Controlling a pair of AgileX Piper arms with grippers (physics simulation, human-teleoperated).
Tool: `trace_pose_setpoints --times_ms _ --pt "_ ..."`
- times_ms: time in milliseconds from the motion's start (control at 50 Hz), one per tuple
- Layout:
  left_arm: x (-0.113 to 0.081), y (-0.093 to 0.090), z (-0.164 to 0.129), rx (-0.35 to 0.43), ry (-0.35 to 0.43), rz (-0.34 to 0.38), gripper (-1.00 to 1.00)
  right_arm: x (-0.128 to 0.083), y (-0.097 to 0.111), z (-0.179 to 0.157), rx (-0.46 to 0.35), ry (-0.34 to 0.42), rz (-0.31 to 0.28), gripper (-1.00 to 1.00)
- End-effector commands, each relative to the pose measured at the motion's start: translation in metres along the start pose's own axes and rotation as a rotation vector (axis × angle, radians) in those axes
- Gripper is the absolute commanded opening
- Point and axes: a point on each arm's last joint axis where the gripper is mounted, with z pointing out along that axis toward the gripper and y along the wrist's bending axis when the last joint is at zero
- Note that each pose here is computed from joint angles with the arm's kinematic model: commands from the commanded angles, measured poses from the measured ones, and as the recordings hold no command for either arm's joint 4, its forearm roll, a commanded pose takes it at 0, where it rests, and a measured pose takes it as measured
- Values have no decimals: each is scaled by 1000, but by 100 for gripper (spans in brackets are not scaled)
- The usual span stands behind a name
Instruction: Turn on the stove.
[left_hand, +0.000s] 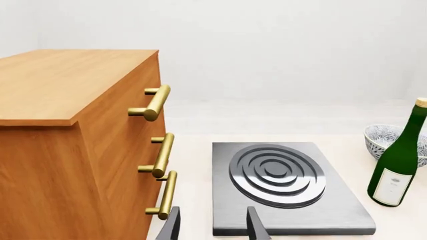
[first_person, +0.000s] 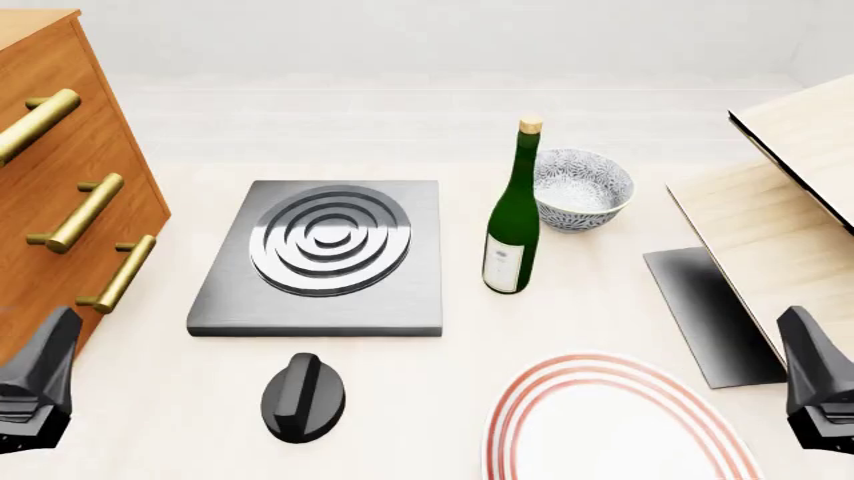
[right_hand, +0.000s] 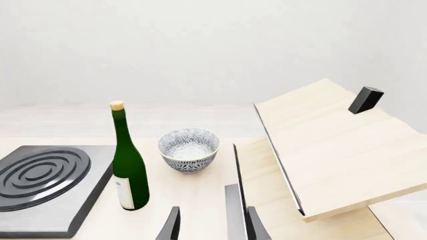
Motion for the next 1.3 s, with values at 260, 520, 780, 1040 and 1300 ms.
trace_pose_setpoints --times_ms 260,520,780,1040,1300 --pt "-1 -1 18 15 70 58 100 -1 0 0 -1 1 0 100" --pt "-37 -6 39 73 195 115 100 -1 0 0 -1 1 0 100" --pt "-57 -19 50 198 296 139 100 0 0 0 -1 1 0 100" --pt "-62 -32 67 278 431 145 100 -1 0 0 -1 1 0 100" --pt "-57 -42 75 327 508 139 100 -2 0 -1 -1 0 0 100"
